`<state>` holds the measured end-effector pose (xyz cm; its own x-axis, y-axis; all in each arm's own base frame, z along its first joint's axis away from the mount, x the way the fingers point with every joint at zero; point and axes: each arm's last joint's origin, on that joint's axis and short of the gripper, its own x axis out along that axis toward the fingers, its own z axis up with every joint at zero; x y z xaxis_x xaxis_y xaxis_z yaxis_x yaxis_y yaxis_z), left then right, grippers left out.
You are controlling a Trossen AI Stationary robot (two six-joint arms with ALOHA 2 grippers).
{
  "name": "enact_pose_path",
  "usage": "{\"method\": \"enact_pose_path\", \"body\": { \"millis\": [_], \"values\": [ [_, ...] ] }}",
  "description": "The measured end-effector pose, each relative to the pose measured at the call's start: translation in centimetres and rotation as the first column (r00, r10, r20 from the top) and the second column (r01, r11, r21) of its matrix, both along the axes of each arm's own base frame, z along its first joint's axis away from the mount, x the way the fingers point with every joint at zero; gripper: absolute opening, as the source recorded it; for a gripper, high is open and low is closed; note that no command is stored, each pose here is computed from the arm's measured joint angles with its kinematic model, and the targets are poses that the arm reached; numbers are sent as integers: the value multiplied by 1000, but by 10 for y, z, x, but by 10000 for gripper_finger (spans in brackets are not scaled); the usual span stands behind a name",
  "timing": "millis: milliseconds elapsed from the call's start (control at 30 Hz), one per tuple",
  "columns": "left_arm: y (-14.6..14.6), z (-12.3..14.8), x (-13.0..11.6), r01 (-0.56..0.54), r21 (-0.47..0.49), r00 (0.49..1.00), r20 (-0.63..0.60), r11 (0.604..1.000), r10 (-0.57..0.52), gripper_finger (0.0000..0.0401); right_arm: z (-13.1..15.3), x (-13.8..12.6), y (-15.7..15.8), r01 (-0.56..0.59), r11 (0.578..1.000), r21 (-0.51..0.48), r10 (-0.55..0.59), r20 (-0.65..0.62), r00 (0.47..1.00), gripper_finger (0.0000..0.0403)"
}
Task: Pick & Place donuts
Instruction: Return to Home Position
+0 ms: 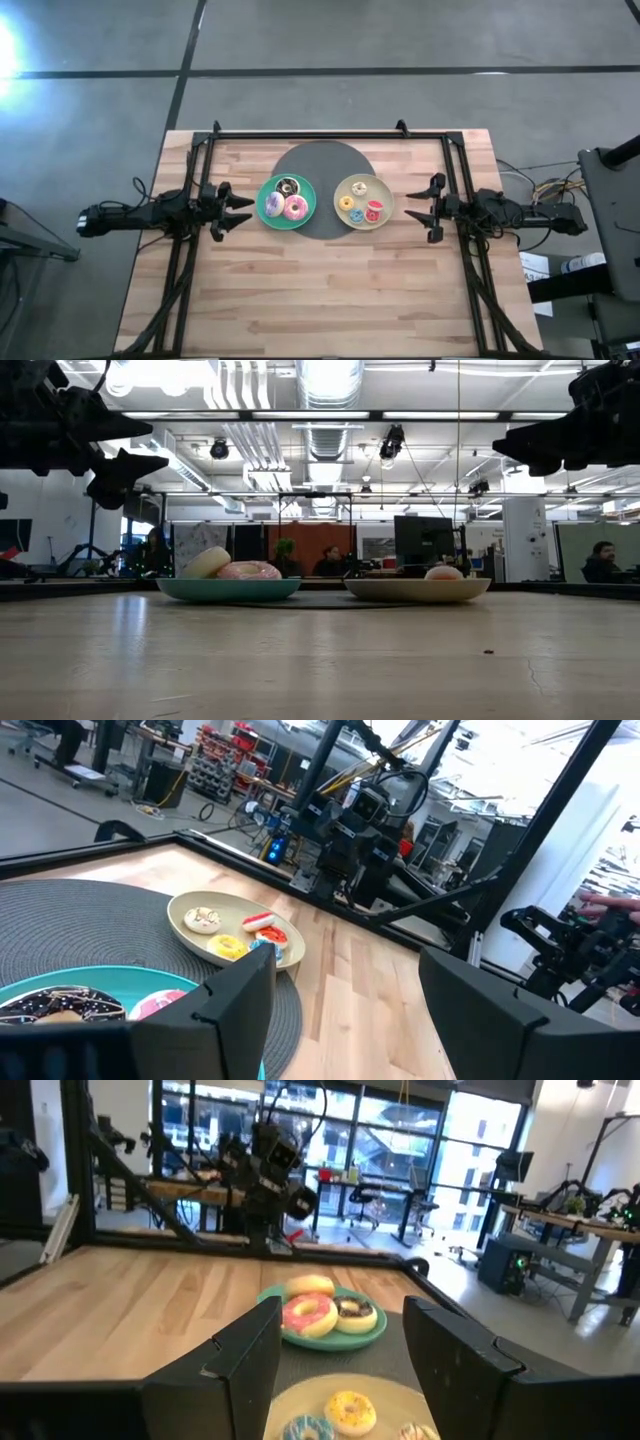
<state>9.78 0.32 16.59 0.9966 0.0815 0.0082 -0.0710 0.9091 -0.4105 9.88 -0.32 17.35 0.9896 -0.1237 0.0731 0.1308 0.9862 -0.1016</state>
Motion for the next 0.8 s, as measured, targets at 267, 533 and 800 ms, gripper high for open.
{"method": "enact_pose_path", "body": {
  "millis": [267,533,800],
  "values": [
    [0,2,0,-2,0,1000,14,1000,2,223,-2,0,0,0,1000,0,0,-16,1000,201],
    [0,2,0,-8,0,1000,21,1000,8,223,-1,0,0,0,1000,0,0,-16,1000,201],
    [0,3,0,-6,0,1000,31,1000,6,223,-1,0,0,0,1000,-1,0,-16,1000,201]
  ]
}}
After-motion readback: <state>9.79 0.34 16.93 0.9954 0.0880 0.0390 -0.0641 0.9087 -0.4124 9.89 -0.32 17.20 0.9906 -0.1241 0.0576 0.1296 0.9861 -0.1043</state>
